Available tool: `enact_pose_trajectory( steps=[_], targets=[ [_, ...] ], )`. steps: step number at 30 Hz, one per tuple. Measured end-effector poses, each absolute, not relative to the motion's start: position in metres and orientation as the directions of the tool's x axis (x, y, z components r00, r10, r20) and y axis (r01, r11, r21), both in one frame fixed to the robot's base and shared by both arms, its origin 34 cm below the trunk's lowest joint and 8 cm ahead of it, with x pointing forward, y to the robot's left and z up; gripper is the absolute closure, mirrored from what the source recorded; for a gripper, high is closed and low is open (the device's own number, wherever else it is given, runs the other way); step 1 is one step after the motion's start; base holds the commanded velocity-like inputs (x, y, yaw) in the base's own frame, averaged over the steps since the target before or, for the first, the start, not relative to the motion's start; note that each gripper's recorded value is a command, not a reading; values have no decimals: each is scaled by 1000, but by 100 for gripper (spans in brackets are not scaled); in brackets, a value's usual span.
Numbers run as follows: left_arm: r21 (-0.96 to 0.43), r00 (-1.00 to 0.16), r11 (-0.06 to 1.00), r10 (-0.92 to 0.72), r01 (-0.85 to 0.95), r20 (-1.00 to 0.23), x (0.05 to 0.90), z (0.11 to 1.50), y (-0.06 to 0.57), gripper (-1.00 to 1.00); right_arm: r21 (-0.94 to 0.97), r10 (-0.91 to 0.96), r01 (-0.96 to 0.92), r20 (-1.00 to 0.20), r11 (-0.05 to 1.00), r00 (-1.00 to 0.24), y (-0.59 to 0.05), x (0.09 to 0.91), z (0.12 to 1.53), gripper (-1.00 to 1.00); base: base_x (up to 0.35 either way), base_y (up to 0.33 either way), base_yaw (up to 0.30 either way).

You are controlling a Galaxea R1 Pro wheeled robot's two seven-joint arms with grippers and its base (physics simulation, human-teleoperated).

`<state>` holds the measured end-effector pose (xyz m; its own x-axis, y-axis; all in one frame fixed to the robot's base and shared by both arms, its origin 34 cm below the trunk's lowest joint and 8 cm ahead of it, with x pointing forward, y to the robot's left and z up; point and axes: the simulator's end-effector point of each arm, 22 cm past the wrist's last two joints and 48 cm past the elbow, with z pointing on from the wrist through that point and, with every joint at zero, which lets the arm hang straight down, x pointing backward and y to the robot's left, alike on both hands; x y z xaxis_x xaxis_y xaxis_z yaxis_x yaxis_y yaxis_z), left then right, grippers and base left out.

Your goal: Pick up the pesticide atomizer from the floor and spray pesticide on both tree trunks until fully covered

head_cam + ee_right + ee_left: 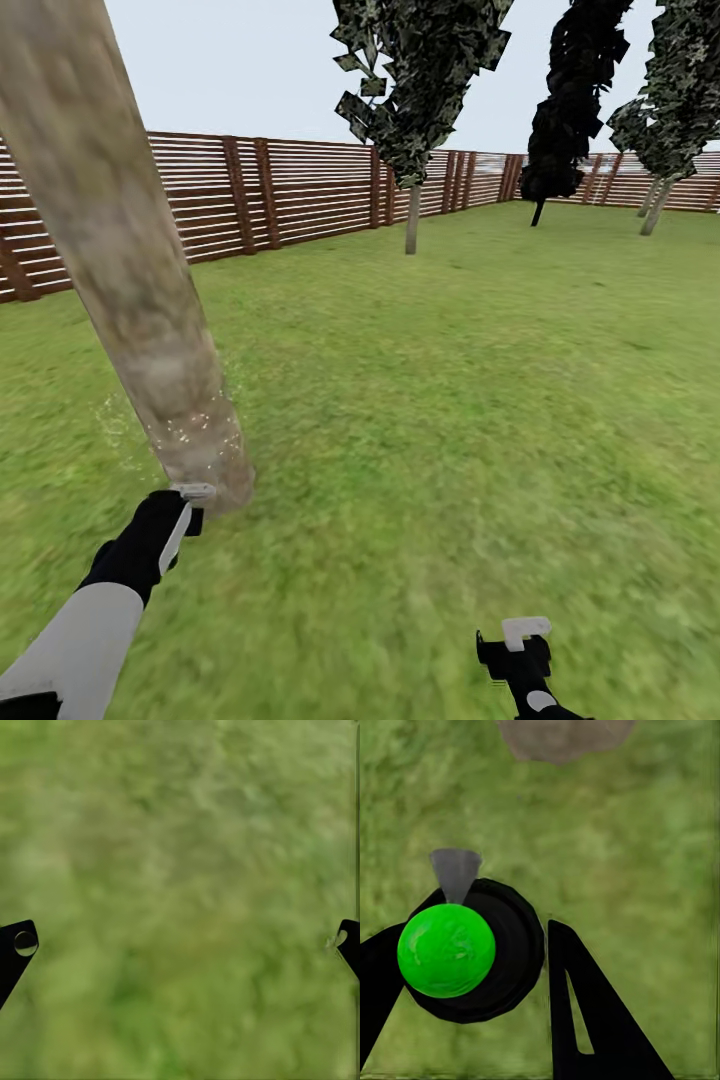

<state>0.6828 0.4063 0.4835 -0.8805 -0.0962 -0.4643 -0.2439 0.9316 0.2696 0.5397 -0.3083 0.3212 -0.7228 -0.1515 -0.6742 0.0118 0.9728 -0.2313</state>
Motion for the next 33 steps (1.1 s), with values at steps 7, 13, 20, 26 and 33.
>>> enact_pose_trajectory(
  steps=[7, 13, 20, 26, 33],
  targets=[
    [362, -908, 889, -124, -281, -401, 647, 472, 484, 100, -232, -151, 13, -674, 973, -723, -309, 540, 321, -100, 70, -12, 66],
    [281, -904, 924, -129, -259, -408, 663, 463, 427, 100, -233, -151, 13, -673, 972, -724, -310, 540, 321, -100, 0, 0, 116],
    [317, -900, 905, -135, -282, -415, 653, 468, 467, 100, -233, -153, 11, -672, 972, -724, -310, 539, 321, -100, 65, -28, 1],
    [307, -902, 911, -134, -275, -410, 653, 464, 458, 100, -233, -153, 12, -673, 972, -723, -310, 539, 321, -100, 134, -210, 0],
    [304, -896, 912, -130, -276, -424, 659, 470, 456, 100, -233, -153, 12, -674, 972, -723, -310, 539, 321, -100, 20, -271, 0]
  ],
)
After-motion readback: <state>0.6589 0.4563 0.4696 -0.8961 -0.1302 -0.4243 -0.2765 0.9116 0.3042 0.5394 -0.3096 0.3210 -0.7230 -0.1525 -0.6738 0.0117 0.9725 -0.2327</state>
